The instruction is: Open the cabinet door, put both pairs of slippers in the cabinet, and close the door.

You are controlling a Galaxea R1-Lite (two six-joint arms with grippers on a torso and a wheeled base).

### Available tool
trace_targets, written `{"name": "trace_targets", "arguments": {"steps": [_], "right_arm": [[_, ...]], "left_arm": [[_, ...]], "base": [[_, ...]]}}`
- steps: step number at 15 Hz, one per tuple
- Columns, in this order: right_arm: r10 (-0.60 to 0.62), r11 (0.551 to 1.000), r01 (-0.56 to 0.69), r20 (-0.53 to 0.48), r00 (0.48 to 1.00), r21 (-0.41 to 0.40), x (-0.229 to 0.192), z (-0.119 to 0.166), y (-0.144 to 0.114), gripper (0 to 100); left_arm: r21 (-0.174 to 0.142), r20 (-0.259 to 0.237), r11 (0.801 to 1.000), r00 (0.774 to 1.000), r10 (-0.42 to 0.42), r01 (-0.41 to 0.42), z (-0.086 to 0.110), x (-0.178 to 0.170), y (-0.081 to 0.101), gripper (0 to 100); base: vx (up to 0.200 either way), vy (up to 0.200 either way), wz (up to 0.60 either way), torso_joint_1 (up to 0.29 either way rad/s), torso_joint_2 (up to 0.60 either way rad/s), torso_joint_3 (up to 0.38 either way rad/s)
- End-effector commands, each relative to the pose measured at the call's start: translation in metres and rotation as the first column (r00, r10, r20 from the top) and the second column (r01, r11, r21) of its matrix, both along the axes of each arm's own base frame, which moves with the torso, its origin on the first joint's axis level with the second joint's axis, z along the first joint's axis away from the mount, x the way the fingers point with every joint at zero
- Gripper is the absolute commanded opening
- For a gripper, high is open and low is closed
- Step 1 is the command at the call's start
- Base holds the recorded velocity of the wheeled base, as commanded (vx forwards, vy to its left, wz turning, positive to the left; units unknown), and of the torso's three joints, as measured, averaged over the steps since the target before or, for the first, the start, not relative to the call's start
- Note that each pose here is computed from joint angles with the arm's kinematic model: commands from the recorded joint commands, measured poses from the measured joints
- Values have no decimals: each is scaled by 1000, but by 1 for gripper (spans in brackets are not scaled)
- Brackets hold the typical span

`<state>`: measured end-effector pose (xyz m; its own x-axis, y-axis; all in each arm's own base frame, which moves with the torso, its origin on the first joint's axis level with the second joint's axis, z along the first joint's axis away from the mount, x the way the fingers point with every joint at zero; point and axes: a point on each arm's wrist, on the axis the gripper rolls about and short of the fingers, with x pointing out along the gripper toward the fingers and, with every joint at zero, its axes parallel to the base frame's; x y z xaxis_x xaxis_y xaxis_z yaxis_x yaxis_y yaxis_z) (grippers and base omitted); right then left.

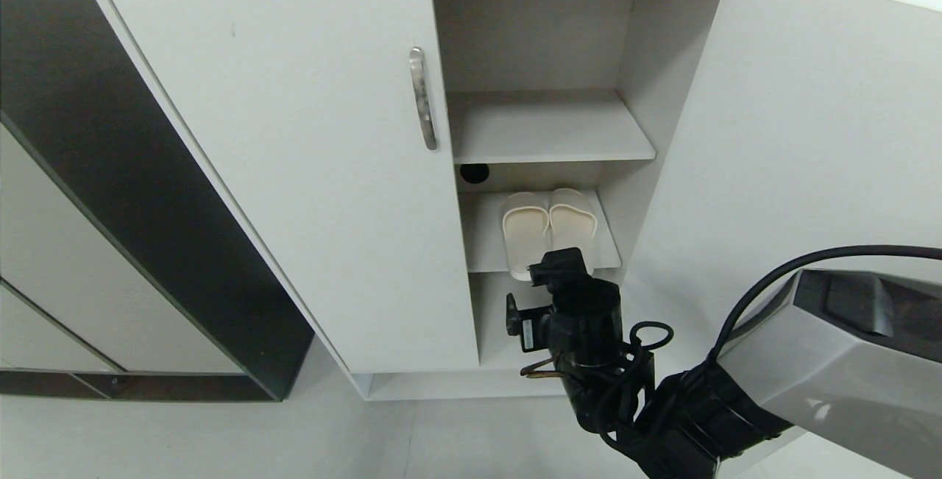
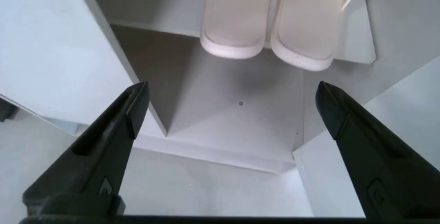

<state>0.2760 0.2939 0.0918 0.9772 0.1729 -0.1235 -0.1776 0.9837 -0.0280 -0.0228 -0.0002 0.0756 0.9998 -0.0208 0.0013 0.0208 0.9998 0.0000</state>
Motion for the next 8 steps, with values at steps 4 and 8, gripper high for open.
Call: {"name": "trace_targets", "arguments": {"steps": [4, 8], "right_arm": [[4, 1000, -4, 6, 1000, 7, -2, 3, 1, 100], [4, 1000, -4, 6, 1000, 9, -2, 3, 1, 100]], "left_arm": [[0, -1, 1000, 1000, -2, 2, 0, 0, 0, 0], [0, -1, 1000, 1000, -4, 4, 0, 0, 0, 0]], "base": [[0, 0, 0, 0, 0, 0], [0, 0, 0, -1, 1, 37]]}}
